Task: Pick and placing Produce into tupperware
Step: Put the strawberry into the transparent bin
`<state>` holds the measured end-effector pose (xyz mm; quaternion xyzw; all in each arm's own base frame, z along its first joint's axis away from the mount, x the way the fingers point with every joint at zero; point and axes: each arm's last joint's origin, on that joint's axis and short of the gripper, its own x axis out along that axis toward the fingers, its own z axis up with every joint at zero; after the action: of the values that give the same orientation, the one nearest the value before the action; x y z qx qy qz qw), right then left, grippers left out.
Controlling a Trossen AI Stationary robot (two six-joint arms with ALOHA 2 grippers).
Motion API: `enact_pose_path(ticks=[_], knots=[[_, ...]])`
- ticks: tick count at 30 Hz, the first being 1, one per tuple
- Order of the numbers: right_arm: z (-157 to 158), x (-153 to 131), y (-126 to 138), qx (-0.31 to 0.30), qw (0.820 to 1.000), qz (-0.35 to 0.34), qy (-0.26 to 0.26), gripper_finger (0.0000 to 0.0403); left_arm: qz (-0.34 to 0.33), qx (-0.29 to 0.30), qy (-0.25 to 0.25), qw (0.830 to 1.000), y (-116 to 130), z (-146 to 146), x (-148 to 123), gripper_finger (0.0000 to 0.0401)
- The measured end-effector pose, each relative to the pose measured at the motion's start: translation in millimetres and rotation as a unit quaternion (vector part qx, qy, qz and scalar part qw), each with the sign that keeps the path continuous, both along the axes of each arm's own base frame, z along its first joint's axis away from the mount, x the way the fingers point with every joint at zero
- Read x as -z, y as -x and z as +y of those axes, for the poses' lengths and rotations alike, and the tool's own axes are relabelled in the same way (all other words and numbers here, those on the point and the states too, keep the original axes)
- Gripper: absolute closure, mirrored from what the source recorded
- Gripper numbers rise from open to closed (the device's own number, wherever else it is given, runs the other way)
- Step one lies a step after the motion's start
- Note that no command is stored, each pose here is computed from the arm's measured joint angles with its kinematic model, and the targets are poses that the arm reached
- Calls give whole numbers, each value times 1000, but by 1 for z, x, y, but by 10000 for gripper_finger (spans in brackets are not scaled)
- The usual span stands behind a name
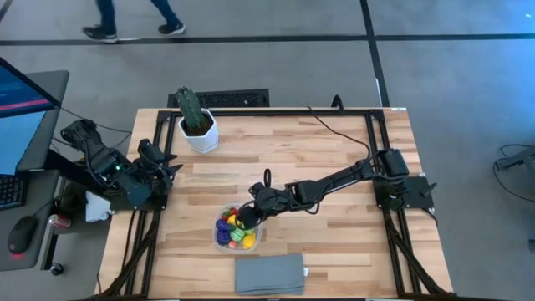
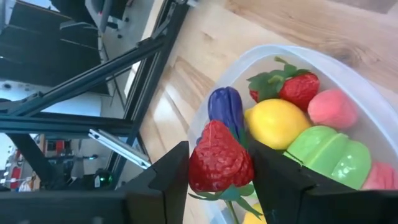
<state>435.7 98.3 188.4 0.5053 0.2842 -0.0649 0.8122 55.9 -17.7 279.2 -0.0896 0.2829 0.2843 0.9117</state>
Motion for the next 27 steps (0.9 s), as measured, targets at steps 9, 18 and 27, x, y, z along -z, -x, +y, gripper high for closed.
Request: enact_pose_path(ticks=[9, 18, 27], knots=[[-2, 0, 0, 2, 1000, -1, 0, 227, -2, -1, -3, 1000, 0, 0, 0, 227], [-2, 0, -1, 4, 1000, -1, -4, 224, -3, -1, -4, 1000, 0, 0, 0, 227], [-2, -1, -1, 4, 1000, -4, -5, 221, -12, -6, -14, 1000, 0, 1, -1, 227]])
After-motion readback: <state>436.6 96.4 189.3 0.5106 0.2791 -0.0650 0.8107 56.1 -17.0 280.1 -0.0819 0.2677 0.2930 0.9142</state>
